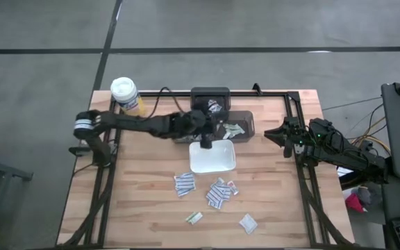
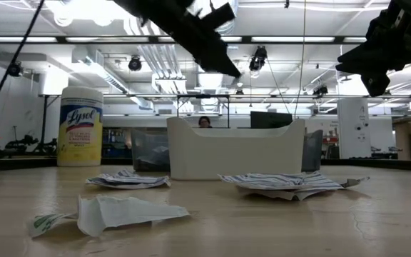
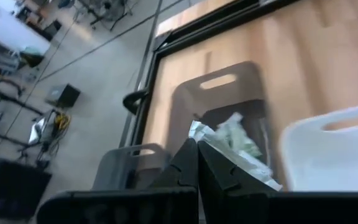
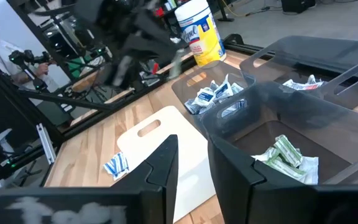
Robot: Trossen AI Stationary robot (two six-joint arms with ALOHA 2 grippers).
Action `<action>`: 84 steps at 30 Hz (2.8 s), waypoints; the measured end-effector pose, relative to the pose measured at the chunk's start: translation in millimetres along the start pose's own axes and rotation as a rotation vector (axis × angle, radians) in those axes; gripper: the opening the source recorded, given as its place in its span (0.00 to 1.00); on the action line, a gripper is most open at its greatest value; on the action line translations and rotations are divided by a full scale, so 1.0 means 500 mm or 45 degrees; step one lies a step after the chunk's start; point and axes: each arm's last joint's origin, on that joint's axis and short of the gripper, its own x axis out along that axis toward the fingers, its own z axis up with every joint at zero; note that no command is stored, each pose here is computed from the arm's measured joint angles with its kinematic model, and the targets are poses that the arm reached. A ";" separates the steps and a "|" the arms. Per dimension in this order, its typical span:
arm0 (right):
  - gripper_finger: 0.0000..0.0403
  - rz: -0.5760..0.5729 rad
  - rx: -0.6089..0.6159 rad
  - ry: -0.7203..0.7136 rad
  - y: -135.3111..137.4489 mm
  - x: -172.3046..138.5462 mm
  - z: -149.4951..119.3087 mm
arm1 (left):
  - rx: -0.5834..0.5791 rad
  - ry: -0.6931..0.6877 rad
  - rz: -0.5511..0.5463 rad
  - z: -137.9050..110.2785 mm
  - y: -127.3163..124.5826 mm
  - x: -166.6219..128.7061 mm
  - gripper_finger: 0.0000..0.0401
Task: Pick & Place First Aid Supplies
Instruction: Put the green bandage into the bottom right black bin
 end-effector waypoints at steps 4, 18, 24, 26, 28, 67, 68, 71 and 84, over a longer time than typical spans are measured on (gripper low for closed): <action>0.20 -0.002 -0.013 -0.001 0.000 0.000 0.000 | -0.054 0.039 0.046 -0.013 0.018 0.057 0.00; 0.19 -0.001 -0.029 -0.001 0.000 0.000 0.000 | -0.091 0.199 0.010 -0.025 0.002 0.217 0.00; 0.21 -0.001 -0.029 -0.001 0.000 0.000 0.000 | -0.101 0.303 -0.087 -0.025 0.006 0.245 0.00; 0.22 -0.002 -0.029 -0.001 0.000 0.000 0.000 | -0.118 0.329 -0.109 -0.027 0.012 0.253 0.00; 0.22 -0.001 -0.029 -0.001 0.000 0.000 0.000 | -0.144 0.350 -0.149 -0.034 0.018 0.259 0.00; 0.21 0.000 -0.019 -0.003 0.000 0.000 0.000 | -0.331 0.422 -0.351 -0.083 0.036 0.272 0.02; 0.20 0.000 -0.019 -0.003 0.000 0.000 0.000 | -0.338 0.424 -0.351 -0.084 0.037 0.273 0.03; 0.19 0.000 -0.019 -0.003 0.000 0.000 0.000 | -0.363 0.431 -0.356 -0.088 0.038 0.273 0.10; 0.19 0.000 -0.019 -0.003 0.000 0.000 0.000 | -0.370 0.368 -0.325 -0.020 0.093 0.220 0.26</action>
